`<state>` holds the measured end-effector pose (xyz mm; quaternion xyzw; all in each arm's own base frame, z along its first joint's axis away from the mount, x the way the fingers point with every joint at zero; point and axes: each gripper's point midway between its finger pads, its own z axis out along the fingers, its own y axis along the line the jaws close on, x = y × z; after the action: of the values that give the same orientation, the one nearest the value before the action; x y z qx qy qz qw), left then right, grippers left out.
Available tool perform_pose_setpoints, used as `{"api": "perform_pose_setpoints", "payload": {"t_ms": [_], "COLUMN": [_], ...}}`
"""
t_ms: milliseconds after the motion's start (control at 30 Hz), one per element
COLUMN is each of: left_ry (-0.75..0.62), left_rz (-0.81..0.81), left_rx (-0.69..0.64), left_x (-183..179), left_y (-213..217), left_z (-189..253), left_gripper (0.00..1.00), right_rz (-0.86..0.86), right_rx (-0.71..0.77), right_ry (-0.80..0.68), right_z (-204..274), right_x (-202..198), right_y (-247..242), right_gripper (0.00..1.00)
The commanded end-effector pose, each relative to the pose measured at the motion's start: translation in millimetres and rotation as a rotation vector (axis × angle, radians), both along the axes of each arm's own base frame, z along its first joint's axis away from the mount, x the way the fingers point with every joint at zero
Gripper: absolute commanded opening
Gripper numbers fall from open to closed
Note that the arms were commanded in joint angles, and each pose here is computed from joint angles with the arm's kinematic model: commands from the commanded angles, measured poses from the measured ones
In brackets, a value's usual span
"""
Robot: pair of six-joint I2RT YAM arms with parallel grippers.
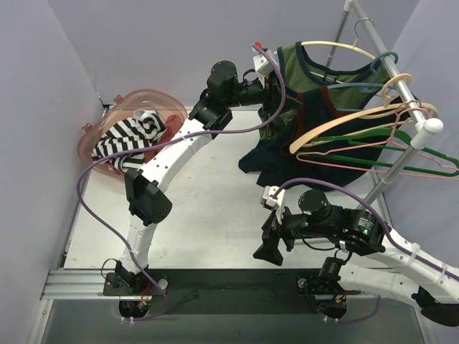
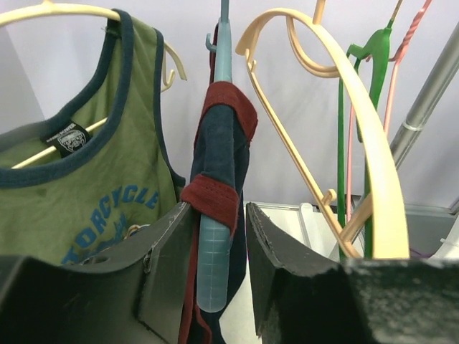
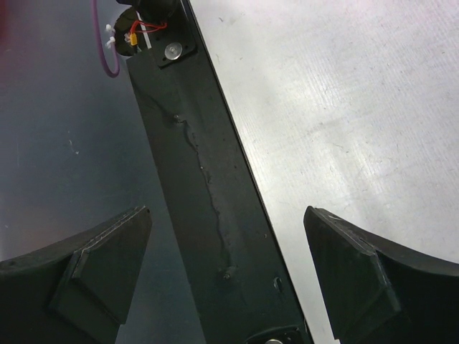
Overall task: Remove the tank top from the hanger
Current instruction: Pick up the hanger from the clothesline.
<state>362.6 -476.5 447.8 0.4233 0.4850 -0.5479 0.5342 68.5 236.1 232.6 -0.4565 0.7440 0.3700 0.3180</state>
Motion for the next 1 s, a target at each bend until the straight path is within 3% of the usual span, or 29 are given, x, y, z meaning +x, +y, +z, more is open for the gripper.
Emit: {"api": "perform_pose_setpoints", "payload": {"t_ms": [0,233,300,400,467,567,800,967], "left_ry": [-0.039,-0.043,-0.043,-0.045,-0.046,-0.052,-0.062,-0.124], "left_rz": [-0.020,-0.034,-0.033,-0.032,-0.037,-0.047,-0.035,0.026], "left_rx": [-0.047,-0.031,-0.027,-0.032,-0.040,-0.057,-0.066,-0.141], "left_x": [-5,-10,-10,-10,-11,-15,-16,-19], "left_y": [0,0,0,1,1,1,1,6], "left_z": [20,14,13,15,18,25,29,48], "left_gripper": [0.45,0.51,0.44,0.22,0.18,0.01,0.00,0.00], "right_rz": [0.014,0.016,0.015,0.016,0.015,0.016,0.014,0.014], "right_rx": [0.055,0.045,0.047,0.047,0.048,0.049,0.058,0.059], "right_ry": [-0.016,-0.011,-0.014,-0.016,-0.015,-0.018,-0.025,-0.024], "right_z": [18,15,16,15,16,16,21,21], "right_x": [-4,-3,-2,-2,-2,-2,-2,-2], "right_y": [3,4,5,5,5,6,5,6], "right_gripper": [0.93,0.93,0.93,0.93,0.93,0.93,0.93,0.93]}}
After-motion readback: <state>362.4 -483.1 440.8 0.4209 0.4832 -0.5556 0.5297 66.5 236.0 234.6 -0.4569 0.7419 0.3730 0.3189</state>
